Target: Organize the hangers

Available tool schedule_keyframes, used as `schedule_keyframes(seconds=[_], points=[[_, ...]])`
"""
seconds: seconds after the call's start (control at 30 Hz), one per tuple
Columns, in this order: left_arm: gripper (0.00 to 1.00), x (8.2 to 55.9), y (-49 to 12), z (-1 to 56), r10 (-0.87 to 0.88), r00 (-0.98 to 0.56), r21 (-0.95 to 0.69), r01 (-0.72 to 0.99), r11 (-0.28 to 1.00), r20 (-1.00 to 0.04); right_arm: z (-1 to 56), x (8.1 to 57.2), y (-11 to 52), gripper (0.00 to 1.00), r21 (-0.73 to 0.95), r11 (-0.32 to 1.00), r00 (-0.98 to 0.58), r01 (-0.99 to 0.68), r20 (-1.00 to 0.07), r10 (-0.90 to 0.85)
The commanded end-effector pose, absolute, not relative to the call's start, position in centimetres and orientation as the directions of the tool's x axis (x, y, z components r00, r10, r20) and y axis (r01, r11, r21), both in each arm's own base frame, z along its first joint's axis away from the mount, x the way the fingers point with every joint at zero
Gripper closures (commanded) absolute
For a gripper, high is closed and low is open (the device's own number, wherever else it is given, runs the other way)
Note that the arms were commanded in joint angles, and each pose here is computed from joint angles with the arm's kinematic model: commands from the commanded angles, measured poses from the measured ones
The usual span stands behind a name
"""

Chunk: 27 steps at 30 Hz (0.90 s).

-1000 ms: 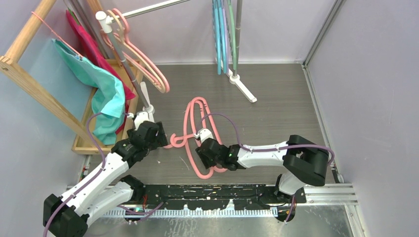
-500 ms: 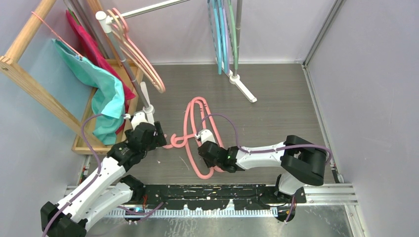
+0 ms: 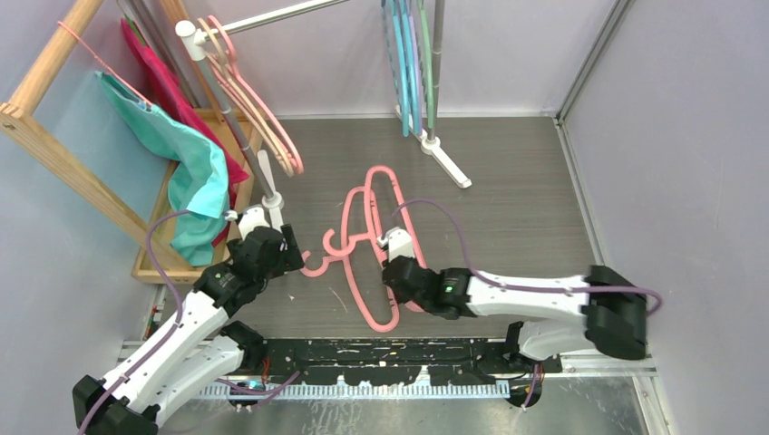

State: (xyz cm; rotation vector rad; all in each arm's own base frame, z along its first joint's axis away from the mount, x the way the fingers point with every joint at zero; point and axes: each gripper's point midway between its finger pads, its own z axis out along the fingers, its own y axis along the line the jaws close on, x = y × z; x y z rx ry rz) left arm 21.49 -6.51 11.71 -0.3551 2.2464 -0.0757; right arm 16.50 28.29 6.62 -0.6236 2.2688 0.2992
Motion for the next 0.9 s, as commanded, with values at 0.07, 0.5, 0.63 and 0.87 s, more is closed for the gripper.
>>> schedule_keyframes(seconds=[0.07, 0.5, 0.63, 0.87], points=[[0.02, 21.6, -6.2, 13.1, -0.303, -0.568, -0.199, -0.238, 0.951, -0.766, 18.5, 17.5, 28.3, 0.99, 0.236, 0.841, -0.502, -0.487, -0.864, -0.049], [0.02, 21.8, -6.1, 13.0, -0.278, -0.590, -0.159, -0.247, 0.956, -0.758, 30.7, 15.9, 31.5, 0.99, 0.555, 0.555, -0.550, -0.620, -0.811, 0.197], [0.02, 22.0, -6.1, 13.0, -0.268, -0.596, -0.146, -0.246, 0.958, -0.757, 34.0, 16.7, 31.8, 0.99, 0.598, 0.489, -0.547, -0.635, -0.795, 0.262], [0.02, 22.1, -6.1, 12.8, -0.261, -0.600, -0.135, -0.248, 0.959, -0.756, 38.5, 17.7, 33.6, 0.99, 0.652, 0.355, -0.553, -0.670, -0.758, 0.346]])
